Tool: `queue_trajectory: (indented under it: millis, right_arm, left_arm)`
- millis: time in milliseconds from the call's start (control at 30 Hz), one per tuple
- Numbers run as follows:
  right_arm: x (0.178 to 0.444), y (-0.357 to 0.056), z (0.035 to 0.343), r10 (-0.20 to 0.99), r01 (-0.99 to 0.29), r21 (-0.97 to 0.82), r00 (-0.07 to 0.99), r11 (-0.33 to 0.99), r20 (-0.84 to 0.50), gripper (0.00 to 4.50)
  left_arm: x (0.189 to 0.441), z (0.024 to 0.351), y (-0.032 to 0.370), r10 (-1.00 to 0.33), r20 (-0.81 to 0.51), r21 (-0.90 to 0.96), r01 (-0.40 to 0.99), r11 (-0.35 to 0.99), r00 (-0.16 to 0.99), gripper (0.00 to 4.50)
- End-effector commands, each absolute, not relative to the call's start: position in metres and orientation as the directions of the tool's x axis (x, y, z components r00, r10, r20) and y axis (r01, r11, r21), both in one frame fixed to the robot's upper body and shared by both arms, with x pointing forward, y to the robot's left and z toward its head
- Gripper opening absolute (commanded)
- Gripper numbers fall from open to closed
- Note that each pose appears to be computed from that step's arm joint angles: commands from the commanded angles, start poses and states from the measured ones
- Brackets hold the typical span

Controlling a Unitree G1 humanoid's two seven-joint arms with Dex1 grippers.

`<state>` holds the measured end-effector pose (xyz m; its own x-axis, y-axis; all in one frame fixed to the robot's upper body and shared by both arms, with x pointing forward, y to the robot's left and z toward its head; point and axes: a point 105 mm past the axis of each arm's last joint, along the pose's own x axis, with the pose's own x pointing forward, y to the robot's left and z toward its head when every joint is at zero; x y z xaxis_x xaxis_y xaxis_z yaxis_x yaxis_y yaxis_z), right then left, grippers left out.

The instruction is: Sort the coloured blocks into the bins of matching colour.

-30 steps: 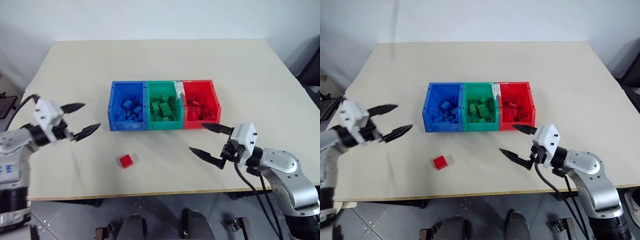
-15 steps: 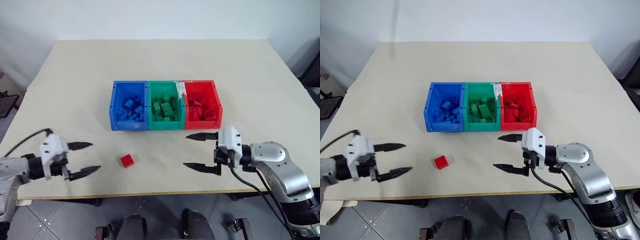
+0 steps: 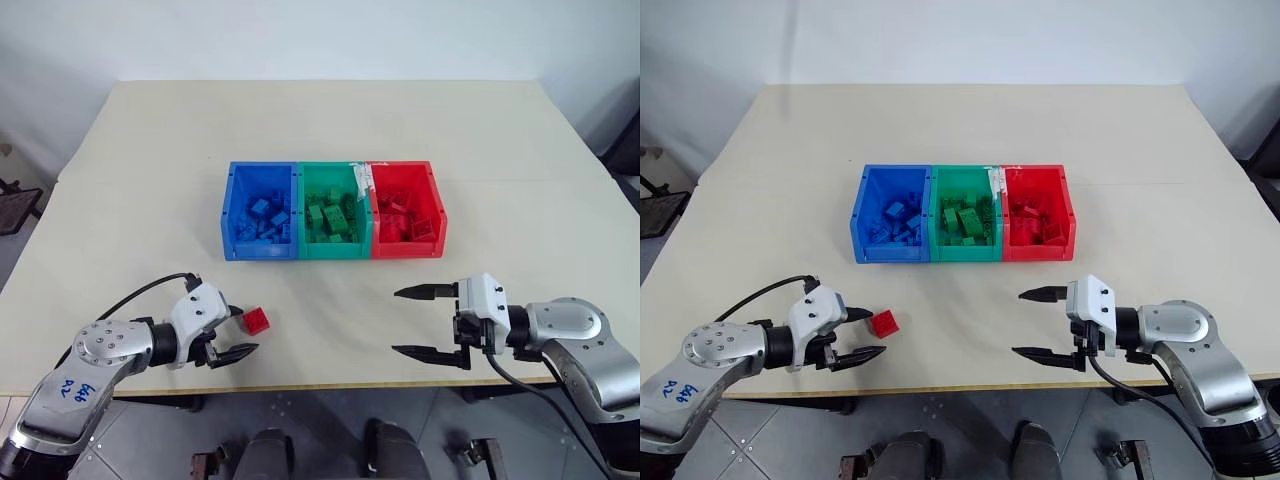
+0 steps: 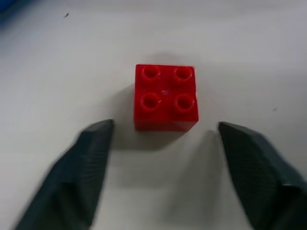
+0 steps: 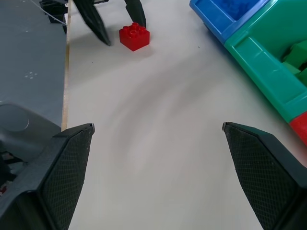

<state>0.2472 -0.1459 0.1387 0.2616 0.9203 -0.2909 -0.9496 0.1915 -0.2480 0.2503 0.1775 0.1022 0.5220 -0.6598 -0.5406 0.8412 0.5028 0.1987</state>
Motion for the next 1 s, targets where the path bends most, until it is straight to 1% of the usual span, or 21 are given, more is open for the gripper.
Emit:
queue_trajectory:
  millis: [33, 100, 133, 333, 433, 533, 567, 600, 633, 667, 733, 833, 933, 1000]
  right_arm:
    - [0.248, -0.152, 0.147, 0.913, -0.937, -0.286, 0.283, 0.199, -0.294, 4.5]
    - [0.248, -0.153, 0.147, 0.91, -0.935, -0.286, 0.294, 0.209, -0.294, 4.5]
    - [0.248, -0.154, 0.146, 0.907, -0.934, -0.283, 0.3, 0.217, -0.295, 4.5]
    - [0.242, -0.159, 0.142, 0.891, -0.923, -0.266, 0.352, 0.279, -0.288, 4.5]
    - [0.241, -0.163, 0.144, 0.877, -0.904, -0.263, 0.404, 0.338, -0.261, 4.5]
    - [0.243, -0.17, 0.151, 0.847, -0.86, -0.259, 0.494, 0.441, -0.198, 4.5]
    - [0.243, -0.173, 0.154, 0.826, -0.833, -0.262, 0.538, 0.488, -0.171, 4.5]
    - [0.243, -0.184, 0.156, 0.776, -0.776, -0.265, 0.617, 0.572, -0.13, 4.5]
    - [0.244, -0.196, 0.159, 0.703, -0.691, -0.279, 0.708, 0.667, -0.07, 4.5]
    - [0.244, -0.205, 0.161, 0.644, -0.624, -0.284, 0.765, 0.728, -0.029, 4.5]
    - [0.241, -0.215, 0.17, 0.549, -0.515, -0.283, 0.834, 0.809, 0.053, 4.5]
    - [0.235, -0.218, 0.178, 0.476, -0.436, -0.259, 0.871, 0.862, 0.118, 4.5]
    - [0.231, -0.217, 0.178, 0.45, -0.408, -0.261, 0.885, 0.875, 0.122, 4.5]
    - [0.229, -0.216, 0.177, 0.437, -0.396, -0.257, 0.891, 0.882, 0.125, 4.5]
  left_arm:
    - [0.251, 0.097, 0.171, -0.681, -0.531, 0.176, 0.852, 0.493, 0.504, 2.26]
    - [0.253, 0.099, 0.167, -0.701, -0.505, 0.177, 0.855, 0.487, 0.503, 1.62]
    - [0.255, 0.102, 0.163, -0.715, -0.482, 0.177, 0.855, 0.487, 0.507, 1.44]
    - [0.265, 0.12, 0.158, -0.751, -0.401, 0.204, 0.851, 0.484, 0.524, 1.44]
    - [0.268, 0.133, 0.152, -0.789, -0.338, 0.227, 0.858, 0.462, 0.514, 1.44]
    - [0.277, 0.155, 0.138, -0.831, -0.254, 0.253, 0.863, 0.437, 0.496, 1.44]
    - [0.283, 0.163, 0.13, -0.845, -0.218, 0.268, 0.863, 0.429, 0.488, 1.44]
    - [0.301, 0.173, 0.112, -0.859, -0.166, 0.309, 0.853, 0.421, 0.485, 1.44]
    - [0.32, 0.182, 0.093, -0.864, -0.123, 0.323, 0.843, 0.43, 0.488, 1.44]
    - [0.331, 0.188, 0.079, -0.868, -0.1, 0.333, 0.839, 0.431, 0.486, 1.44]
    - [0.348, 0.199, 0.053, -0.886, -0.059, 0.35, 0.841, 0.413, 0.46, 1.44]
    - [0.364, 0.215, 0.019, -0.913, -0.019, 0.388, 0.844, 0.369, 0.408, 1.44]
    - [0.375, 0.229, -0.006, -0.928, 0.005, 0.415, 0.843, 0.341, 0.373, 1.44]
    - [0.381, 0.233, -0.018, -0.931, 0.005, 0.433, 0.838, 0.332, 0.366, 1.44]
